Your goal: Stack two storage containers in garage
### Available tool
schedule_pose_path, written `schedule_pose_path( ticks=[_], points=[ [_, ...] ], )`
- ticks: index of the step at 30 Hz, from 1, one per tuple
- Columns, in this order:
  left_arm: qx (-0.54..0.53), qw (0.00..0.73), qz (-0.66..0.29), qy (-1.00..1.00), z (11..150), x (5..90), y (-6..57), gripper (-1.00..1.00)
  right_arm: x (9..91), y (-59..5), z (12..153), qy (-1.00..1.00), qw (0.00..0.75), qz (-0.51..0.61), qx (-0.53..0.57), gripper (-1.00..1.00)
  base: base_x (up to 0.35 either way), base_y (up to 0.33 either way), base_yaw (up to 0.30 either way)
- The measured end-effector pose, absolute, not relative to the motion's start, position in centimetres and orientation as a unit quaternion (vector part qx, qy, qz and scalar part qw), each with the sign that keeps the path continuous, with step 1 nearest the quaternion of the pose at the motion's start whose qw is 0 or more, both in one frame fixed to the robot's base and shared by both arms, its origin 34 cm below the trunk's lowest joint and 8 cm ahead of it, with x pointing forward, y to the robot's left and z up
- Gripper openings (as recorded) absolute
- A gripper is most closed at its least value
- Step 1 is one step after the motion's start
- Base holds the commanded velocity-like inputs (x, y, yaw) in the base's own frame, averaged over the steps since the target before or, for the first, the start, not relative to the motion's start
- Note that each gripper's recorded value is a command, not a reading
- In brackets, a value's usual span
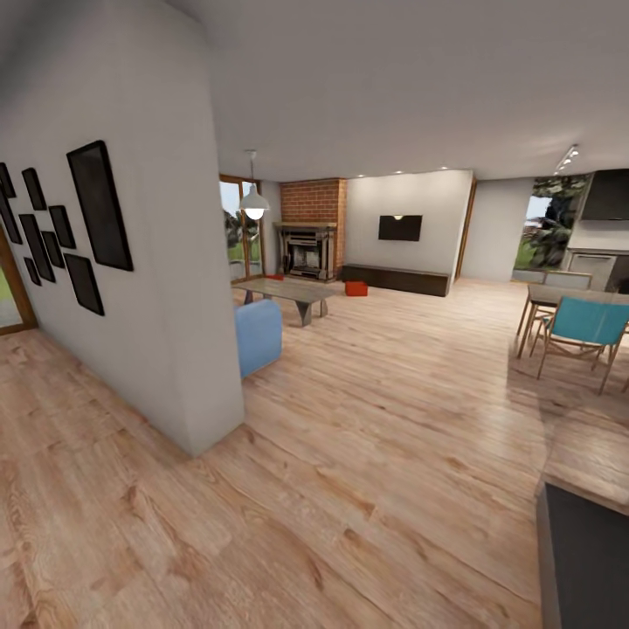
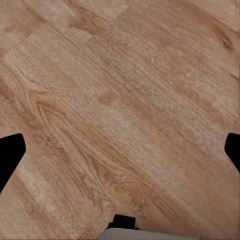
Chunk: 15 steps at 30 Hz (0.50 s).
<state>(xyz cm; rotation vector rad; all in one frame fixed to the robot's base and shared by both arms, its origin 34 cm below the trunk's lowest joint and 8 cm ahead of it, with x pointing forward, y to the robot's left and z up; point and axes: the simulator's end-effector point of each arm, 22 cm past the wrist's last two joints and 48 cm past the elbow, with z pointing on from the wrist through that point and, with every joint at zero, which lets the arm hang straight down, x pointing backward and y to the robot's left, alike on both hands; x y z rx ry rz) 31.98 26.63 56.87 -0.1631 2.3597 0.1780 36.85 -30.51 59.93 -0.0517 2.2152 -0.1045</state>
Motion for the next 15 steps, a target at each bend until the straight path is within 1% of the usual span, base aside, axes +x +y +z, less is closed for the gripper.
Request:
schedule_pose_path(
  ticks=[15],
  points=[
    [-0.064,0.375,0.070,0.922,56.87,31.98,26.63,1.00,36.85,-30.51,59.93,0.894,0.445,-0.042,-0.021,1.00,0.325,0.000,0.000]
  ],
)
